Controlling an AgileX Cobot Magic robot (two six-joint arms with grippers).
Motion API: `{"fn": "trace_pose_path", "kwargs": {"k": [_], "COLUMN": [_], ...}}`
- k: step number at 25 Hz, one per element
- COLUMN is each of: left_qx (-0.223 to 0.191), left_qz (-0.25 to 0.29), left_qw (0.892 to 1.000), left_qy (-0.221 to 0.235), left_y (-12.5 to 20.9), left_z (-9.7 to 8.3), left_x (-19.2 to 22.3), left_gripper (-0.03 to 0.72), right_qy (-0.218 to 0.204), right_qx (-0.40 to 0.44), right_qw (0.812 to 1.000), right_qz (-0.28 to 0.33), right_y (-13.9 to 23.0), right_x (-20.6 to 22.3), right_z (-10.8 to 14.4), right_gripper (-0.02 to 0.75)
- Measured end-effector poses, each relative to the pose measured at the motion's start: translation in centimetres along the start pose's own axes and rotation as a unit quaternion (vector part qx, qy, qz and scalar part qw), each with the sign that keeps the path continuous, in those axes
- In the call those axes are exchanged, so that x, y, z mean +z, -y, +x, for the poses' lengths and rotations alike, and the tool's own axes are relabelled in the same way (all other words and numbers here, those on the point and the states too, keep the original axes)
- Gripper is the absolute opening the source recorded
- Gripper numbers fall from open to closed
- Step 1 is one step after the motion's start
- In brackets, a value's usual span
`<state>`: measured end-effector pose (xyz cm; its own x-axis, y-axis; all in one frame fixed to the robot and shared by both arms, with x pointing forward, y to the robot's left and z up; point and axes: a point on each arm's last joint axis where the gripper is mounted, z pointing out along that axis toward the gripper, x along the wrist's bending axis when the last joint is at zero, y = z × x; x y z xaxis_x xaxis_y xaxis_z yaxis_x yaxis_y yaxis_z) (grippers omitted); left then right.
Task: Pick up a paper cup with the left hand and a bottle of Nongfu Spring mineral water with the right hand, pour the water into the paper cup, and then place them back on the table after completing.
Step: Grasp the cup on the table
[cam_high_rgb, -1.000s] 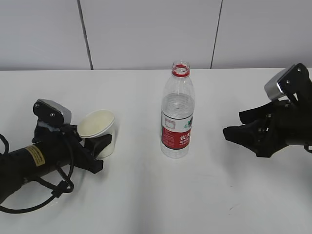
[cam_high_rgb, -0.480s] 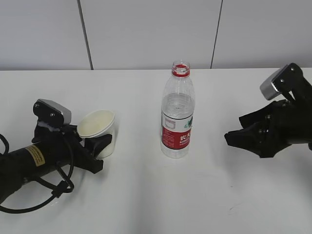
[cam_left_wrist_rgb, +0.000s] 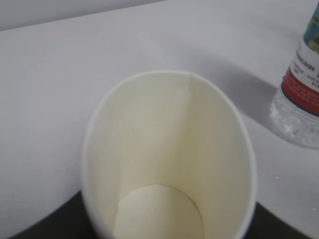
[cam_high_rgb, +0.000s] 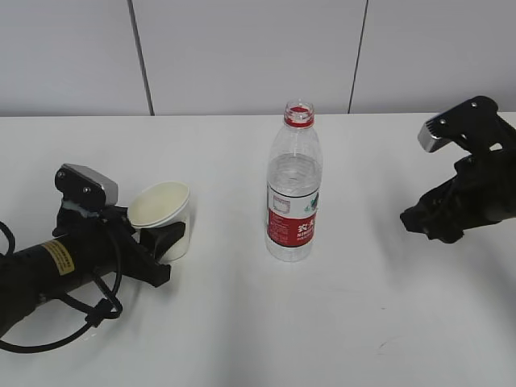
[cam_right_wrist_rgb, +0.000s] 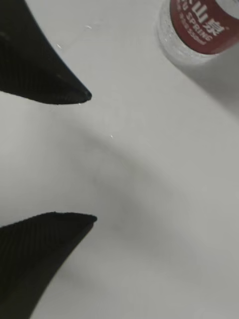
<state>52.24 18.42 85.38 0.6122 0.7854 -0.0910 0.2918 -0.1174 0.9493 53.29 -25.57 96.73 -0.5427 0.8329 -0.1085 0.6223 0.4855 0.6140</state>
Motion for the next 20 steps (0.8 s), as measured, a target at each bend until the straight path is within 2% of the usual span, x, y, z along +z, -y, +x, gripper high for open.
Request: {"fn": "trace_pose_path", "kwargs": {"k": [6, 9, 12, 20], "left_qx": [0.0, 0.0, 0.0, 0.0], "left_qz": [0.0, 0.0, 0.0, 0.0], "left_qw": [1.0, 1.0, 1.0, 1.0], "left_qy": [0.0, 0.0, 0.0, 0.0], "left_y": [0.0, 0.0, 0.0, 0.0], "left_z": [0.0, 0.0, 0.0, 0.0], "left_x": [0.0, 0.0, 0.0, 0.0], "left_gripper": [0.342, 0.342, 0.342, 0.342], "right_qy": [0.102, 0.126, 0.125, 0.054], "right_qx": [-0.017, -0.012, 0.011, 0.013], "right_qw": [0.994, 0.989, 0.986, 0.981], "right_qz": [-0.047, -0.074, -0.11, -0.186], "right_y": [-0.4, -0.2, 0.3, 2.4], "right_x": [0.9, 1.1, 1.1, 1.2], "right_z": [1.7, 2.6, 3.1, 5.4], "right_gripper": [0.501, 0.501, 0.501, 0.501]}}
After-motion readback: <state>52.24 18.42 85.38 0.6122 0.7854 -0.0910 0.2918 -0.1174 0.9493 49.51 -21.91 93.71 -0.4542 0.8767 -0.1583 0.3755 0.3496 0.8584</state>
